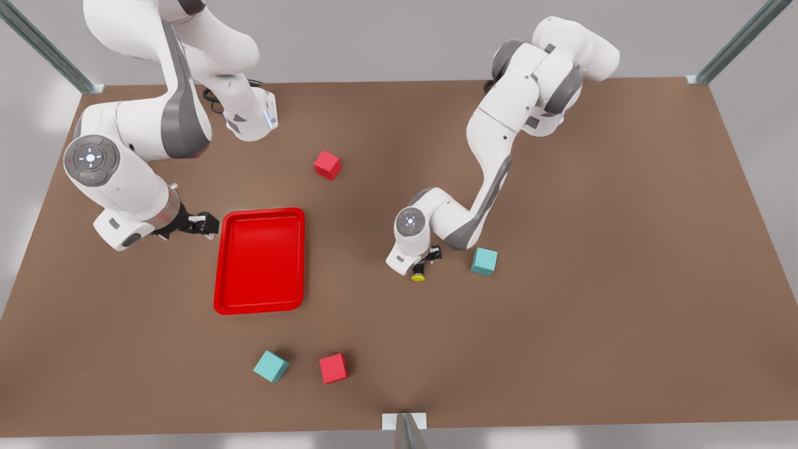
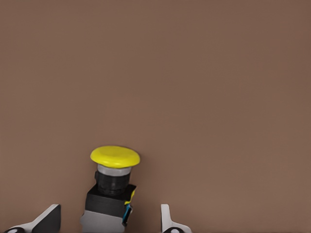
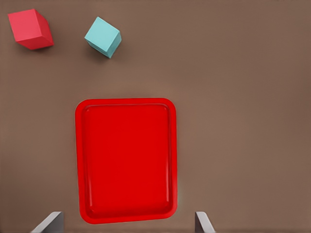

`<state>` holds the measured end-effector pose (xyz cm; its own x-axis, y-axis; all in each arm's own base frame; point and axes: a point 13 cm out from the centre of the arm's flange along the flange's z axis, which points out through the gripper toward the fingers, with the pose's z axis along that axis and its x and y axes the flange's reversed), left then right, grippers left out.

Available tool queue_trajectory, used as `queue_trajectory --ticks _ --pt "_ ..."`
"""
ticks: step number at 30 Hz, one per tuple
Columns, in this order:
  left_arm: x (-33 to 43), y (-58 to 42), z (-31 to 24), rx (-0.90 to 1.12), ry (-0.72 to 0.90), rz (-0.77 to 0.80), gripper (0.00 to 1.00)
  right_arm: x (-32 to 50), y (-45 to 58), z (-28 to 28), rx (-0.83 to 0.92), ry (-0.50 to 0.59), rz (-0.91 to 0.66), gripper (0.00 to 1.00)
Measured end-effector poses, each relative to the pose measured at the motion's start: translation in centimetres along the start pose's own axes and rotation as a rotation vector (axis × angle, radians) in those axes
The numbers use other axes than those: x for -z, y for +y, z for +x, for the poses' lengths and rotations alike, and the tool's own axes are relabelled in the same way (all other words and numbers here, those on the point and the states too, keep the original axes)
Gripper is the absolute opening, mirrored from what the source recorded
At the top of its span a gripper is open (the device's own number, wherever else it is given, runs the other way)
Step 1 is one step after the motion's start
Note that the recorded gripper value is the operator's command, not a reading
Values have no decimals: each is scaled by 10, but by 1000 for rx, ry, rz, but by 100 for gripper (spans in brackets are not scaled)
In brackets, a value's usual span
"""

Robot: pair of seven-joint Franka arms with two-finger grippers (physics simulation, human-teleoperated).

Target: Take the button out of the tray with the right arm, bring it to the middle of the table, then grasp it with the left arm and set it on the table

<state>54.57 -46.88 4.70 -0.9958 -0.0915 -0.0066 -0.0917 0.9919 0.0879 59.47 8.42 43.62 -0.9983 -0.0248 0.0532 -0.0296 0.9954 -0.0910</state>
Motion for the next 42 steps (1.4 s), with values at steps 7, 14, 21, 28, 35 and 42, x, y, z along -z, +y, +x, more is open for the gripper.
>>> queue_trajectory --ticks 7,14,21,28,35,42 --pt "-5 -2 -2 4 -7 14 100 -2 -4 -1 -7 4 -5 100" --pt "-9 -3 -2 5 -16 29 95 -16 -2 -10 -6 -3 -14 100" --pt "-8 -4 -4 8 -20 34 51 -34 -4 -32 -15 -30 -27 100" --pt "6 -2 -10 19 -30 35 38 -48 -2 -41 -13 -35 -33 100" --pt "58 2 -31 69 -53 64 38 -56 0 -42 -10 -32 -33 100" --pt "110 -9 -53 112 -270 19 38 -63 2 -44 -7 -27 -33 100"
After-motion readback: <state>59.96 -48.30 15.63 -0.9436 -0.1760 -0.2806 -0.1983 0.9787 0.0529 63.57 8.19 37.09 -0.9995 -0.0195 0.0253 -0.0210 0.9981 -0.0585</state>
